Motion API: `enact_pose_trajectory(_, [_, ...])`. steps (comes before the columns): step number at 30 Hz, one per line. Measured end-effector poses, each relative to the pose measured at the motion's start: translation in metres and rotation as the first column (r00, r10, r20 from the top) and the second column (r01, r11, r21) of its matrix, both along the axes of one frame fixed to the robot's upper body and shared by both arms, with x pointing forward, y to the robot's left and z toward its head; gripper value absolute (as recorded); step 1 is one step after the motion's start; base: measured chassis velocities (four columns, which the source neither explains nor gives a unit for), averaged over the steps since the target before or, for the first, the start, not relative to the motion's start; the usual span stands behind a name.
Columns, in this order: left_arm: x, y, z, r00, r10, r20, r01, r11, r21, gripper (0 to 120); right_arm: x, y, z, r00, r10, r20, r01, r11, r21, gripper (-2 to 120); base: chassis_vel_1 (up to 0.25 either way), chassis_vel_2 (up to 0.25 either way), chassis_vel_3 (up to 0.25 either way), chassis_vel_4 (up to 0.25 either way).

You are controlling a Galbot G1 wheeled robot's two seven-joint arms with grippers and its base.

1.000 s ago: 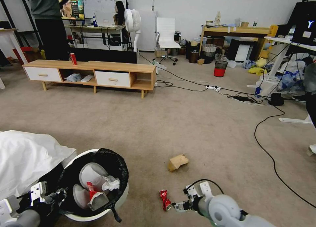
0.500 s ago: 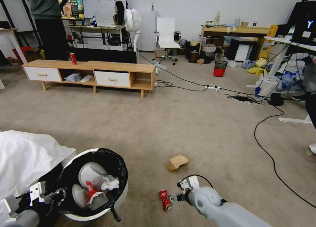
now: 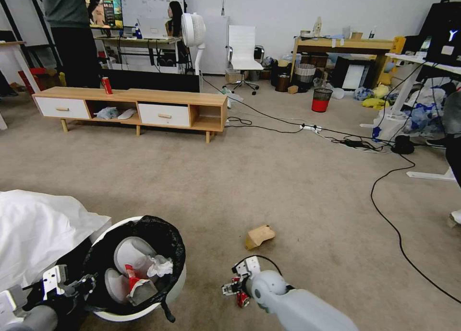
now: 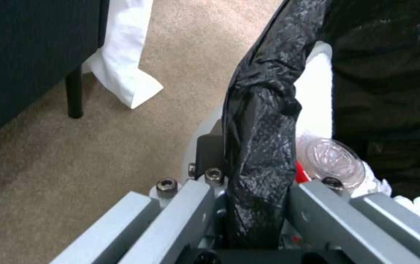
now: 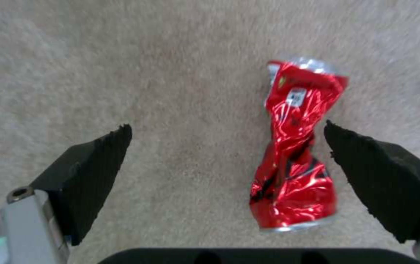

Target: Pick up the trash bin, then pick up the garbage from the floor and place it into the trash bin.

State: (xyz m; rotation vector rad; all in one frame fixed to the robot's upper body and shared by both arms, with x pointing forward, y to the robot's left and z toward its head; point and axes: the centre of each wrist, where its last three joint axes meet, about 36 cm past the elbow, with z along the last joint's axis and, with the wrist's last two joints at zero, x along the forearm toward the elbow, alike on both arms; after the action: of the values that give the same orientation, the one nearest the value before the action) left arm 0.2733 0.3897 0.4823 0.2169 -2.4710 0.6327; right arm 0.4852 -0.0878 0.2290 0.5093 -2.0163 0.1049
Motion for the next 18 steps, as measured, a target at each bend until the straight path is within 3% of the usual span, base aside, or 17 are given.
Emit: enact_pose_trajectory(18, [-0.003,-0.003,0.0,1.0,-0.005,-0.003,0.005,1.0,-0.004,1,0.005,-0.01,-0.046,1.0,-0.001,-0.001,0.001,0.997,-0.076,100,0.0,0.0,0.0,0.0])
